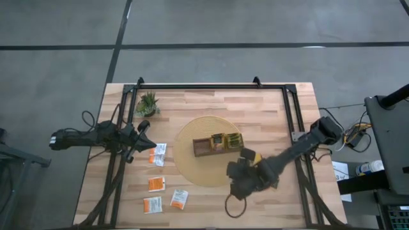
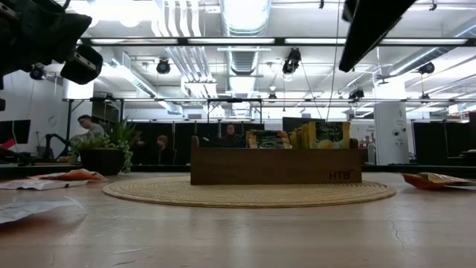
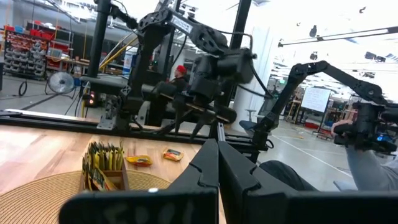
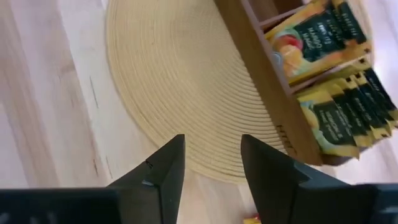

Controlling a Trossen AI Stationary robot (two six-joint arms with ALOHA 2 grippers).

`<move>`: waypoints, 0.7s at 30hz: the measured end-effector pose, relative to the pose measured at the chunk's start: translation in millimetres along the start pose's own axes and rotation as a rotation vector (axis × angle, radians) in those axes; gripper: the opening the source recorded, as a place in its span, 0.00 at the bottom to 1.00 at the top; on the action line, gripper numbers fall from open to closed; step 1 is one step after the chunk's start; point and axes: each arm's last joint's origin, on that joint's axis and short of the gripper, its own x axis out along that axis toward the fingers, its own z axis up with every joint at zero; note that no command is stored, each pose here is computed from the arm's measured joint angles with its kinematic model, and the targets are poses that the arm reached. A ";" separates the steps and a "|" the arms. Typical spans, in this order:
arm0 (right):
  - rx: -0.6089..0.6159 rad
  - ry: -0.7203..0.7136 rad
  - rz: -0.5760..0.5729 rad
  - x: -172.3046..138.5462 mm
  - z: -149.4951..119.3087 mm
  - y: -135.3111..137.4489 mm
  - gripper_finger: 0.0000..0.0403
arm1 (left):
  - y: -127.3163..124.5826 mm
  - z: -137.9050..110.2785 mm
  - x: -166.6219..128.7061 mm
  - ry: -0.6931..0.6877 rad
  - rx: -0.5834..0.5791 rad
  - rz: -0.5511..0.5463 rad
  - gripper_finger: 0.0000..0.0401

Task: Pick & Place Tea
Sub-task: Put the top orange tea bag into the middle of the wooden organizer

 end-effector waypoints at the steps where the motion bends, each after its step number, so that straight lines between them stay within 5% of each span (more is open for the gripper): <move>1: -0.004 -0.017 -0.012 -1.4 -4.6 3.4 0.37 | 0.0 0.0 0.0 0.000 0.000 0.000 0.00; 12: -0.035 -0.005 -0.051 -18.3 -39.6 19.5 0.32 | 0.0 0.1 0.0 0.000 0.000 0.000 0.00; 21: 0.010 -0.005 -0.298 -23.7 -53.6 -0.5 0.27 | 0.0 0.0 0.0 0.000 0.000 0.000 0.00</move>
